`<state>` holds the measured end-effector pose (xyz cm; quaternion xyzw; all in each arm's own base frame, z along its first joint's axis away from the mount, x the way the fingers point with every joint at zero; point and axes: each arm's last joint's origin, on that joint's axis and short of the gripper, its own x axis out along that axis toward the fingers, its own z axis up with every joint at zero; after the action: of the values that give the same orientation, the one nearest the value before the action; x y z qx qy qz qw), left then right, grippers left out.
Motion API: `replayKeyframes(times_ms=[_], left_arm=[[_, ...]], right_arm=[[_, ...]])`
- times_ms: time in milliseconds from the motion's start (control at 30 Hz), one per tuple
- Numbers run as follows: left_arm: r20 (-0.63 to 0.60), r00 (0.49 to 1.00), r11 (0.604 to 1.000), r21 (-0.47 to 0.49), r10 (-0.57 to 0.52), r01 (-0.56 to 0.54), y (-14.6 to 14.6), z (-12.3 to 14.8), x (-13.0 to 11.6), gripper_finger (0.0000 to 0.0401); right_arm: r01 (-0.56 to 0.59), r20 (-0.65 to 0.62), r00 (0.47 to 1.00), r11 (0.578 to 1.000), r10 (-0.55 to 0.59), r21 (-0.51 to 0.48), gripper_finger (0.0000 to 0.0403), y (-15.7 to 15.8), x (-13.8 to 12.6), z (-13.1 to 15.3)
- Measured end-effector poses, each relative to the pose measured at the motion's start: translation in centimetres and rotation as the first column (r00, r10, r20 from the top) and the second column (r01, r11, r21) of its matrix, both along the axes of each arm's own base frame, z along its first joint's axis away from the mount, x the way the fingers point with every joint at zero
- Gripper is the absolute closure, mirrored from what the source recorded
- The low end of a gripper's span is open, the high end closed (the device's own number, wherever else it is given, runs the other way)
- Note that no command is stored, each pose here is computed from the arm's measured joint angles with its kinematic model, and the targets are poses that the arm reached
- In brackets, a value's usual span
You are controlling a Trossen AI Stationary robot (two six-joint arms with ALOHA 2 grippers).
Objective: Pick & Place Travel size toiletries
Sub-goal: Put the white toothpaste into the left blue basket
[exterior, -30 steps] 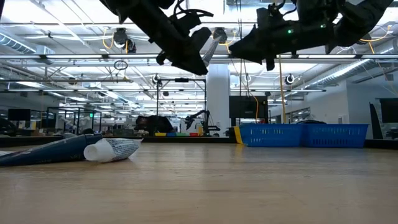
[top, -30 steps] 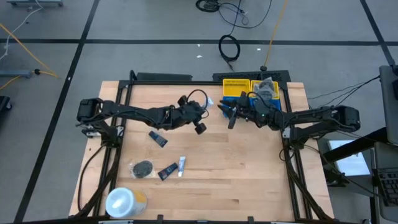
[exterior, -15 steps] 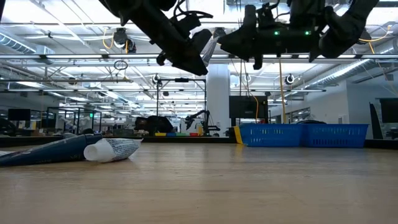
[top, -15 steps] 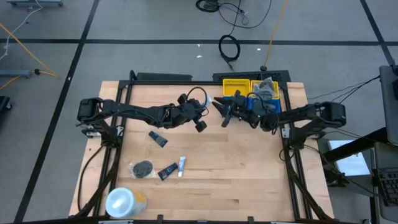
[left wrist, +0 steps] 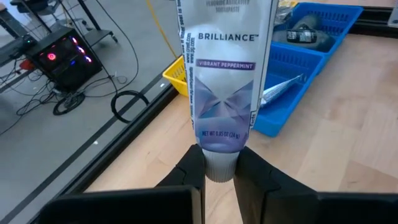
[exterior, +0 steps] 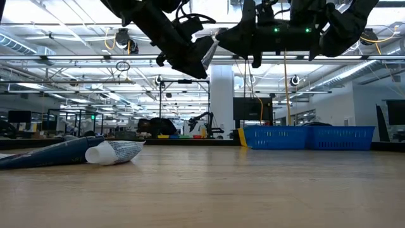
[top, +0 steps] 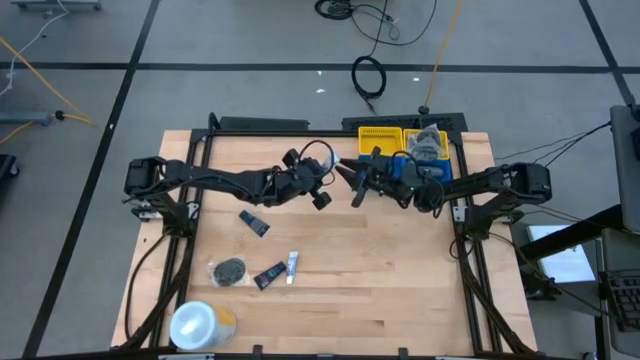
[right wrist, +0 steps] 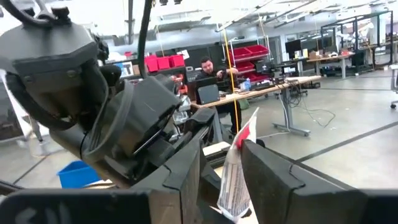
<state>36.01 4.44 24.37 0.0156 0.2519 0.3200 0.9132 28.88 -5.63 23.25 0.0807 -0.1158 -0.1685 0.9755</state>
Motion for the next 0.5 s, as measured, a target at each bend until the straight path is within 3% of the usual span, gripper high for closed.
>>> replayKeyframes(times_ms=[500], left_arm=[[0.027, 1.0, 1.0, 0.007, -0.001, 0.0, 0.0, 0.2, 0.1, 0.0355]], right_arm=[[0.056, 0.008, 0.998, 0.998, -0.056, 0.01, 0.0293, -0.4, 1.1, 0.3]])
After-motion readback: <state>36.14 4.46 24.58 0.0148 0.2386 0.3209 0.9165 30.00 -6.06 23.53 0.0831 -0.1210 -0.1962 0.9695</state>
